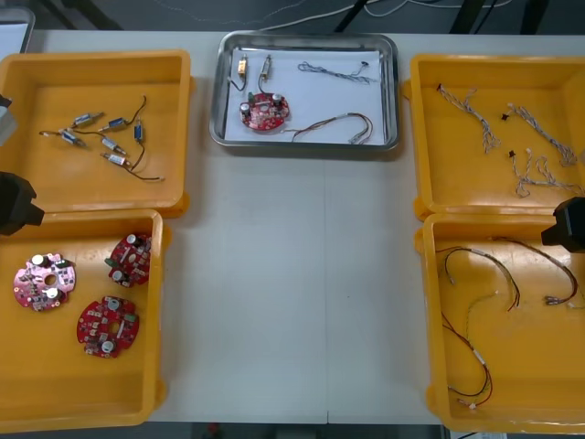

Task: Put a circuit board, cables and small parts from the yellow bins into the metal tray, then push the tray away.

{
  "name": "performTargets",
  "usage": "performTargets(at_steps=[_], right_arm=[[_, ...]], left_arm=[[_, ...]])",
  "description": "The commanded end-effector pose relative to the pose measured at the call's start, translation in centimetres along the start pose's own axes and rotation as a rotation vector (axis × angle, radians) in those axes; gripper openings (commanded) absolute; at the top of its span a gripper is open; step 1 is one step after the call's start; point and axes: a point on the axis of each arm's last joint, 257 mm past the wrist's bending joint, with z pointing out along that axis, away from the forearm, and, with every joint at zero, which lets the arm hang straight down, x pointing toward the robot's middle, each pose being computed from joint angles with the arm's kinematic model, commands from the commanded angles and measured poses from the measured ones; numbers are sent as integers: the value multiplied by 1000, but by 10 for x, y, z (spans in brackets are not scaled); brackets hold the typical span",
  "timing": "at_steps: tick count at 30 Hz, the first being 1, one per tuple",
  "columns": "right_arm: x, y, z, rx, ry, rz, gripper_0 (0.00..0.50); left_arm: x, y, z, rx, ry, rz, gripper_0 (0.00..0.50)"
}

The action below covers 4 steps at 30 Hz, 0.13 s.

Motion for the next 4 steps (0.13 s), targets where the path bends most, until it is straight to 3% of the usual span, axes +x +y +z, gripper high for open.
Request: performTargets(at_steps=[1,4], right_arm=[[0,3,-1,-14,-13,-4,500],[0,3,-1,-14,-13,-4,500]], left_arm=[[-1,19,-12,-60,-14,31,500],[-1,19,-12,-60,-14,31,500]])
